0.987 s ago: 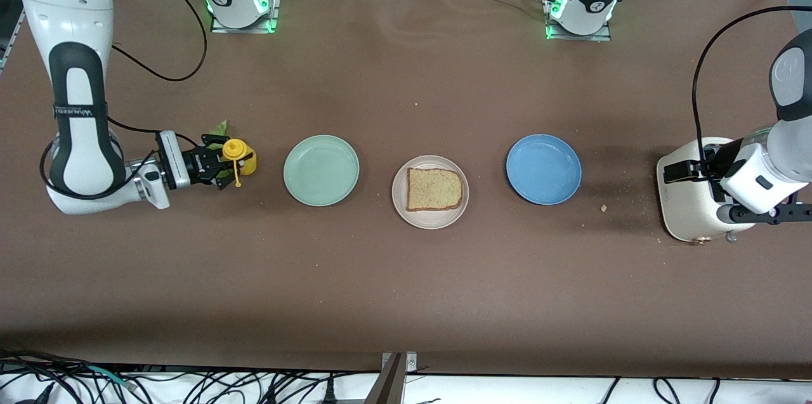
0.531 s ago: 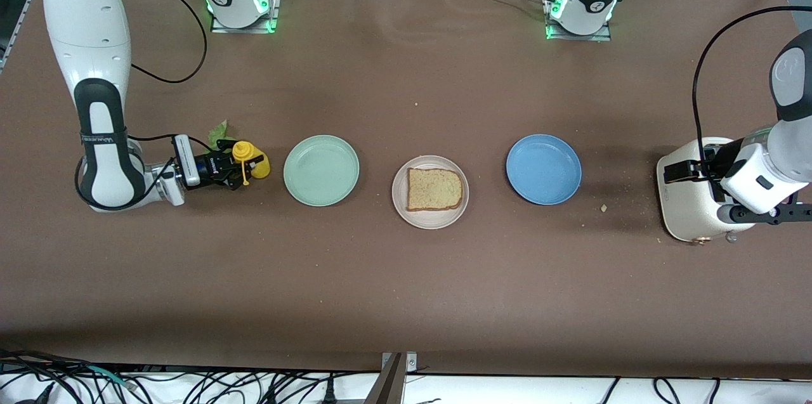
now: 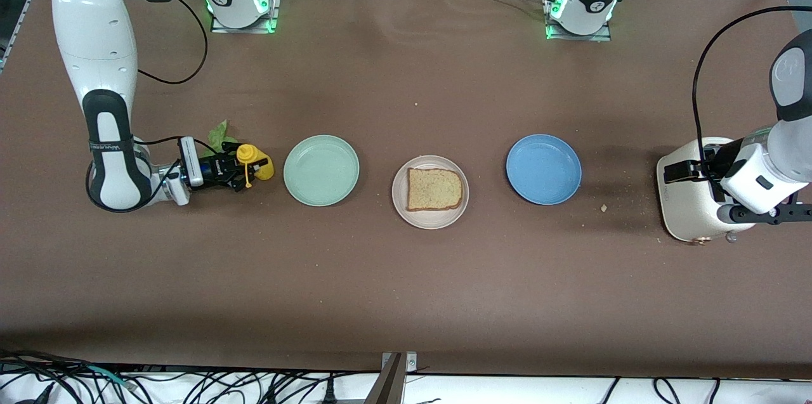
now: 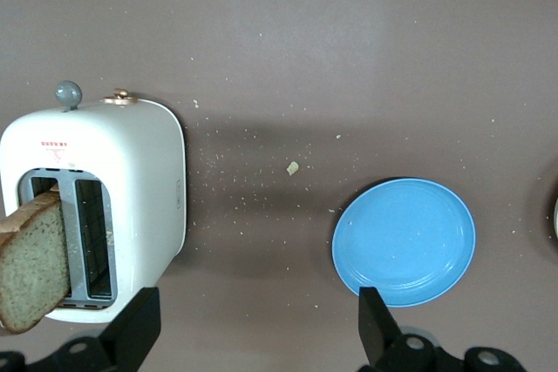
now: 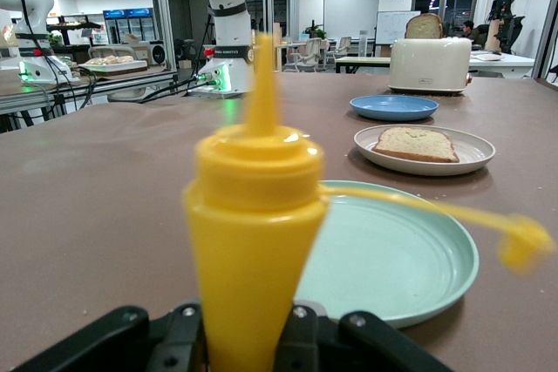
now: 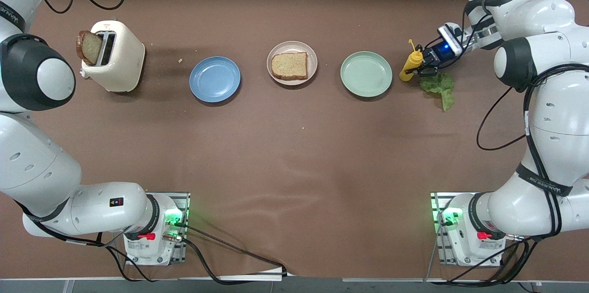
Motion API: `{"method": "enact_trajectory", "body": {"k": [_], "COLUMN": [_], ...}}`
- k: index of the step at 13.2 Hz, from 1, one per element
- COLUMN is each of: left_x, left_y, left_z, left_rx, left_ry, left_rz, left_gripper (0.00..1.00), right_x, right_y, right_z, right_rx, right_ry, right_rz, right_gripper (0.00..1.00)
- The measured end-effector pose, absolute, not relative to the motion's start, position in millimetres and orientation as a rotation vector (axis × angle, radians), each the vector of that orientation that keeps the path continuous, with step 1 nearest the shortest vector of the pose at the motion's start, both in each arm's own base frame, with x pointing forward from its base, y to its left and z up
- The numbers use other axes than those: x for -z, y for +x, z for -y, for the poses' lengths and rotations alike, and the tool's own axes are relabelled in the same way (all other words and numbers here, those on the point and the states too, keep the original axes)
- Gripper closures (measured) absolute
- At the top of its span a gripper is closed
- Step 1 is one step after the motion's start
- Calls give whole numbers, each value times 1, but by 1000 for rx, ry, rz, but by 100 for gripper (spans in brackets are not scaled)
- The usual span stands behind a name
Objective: Make sandwich in beige plate with both arms
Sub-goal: 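Lower the mustard, open the right gripper and draw it back, then reach the right gripper down toward the green lettuce leaf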
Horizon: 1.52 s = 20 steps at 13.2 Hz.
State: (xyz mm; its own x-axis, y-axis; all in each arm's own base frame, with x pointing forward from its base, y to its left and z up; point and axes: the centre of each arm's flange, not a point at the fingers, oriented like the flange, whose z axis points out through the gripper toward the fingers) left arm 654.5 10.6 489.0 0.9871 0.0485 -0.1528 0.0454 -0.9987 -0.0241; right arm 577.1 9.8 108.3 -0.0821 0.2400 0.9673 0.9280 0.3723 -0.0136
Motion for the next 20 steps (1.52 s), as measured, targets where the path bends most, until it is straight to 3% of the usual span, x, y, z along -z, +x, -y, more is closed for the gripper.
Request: {"method": "enact_trajectory", "body": {"k": [3, 5, 6, 9, 15, 20], "left_x": [-489, -489, -489, -489, -489, -489], "left_y": [655, 655, 655, 655, 654, 654], "left_z": [-11, -11, -11, -11, -11, -10], "left_rx": [-240, -240, -240, -240, -240, -241], "left_ry": [-3111, -3111, -3111, -3111, -3111, -3111], "left_rz": [73, 73, 74, 73, 73, 73], "left_gripper": [0, 0, 0, 0, 0, 0], "right_x": [-110, -114, -118, -160, -295, -334], "right_y": [579, 582, 585, 603, 628, 634], "right_z": [-10, -7, 0, 29, 39, 43], "right_rx": [813, 796, 774, 636, 235, -156], "right_ry": [-1076, -1101, -1134, -1250, -1596, -2042], "right_rz": [1573, 1563, 1551, 1544, 1525, 1515], "right_gripper": [42, 16, 9, 9, 9, 10]}}
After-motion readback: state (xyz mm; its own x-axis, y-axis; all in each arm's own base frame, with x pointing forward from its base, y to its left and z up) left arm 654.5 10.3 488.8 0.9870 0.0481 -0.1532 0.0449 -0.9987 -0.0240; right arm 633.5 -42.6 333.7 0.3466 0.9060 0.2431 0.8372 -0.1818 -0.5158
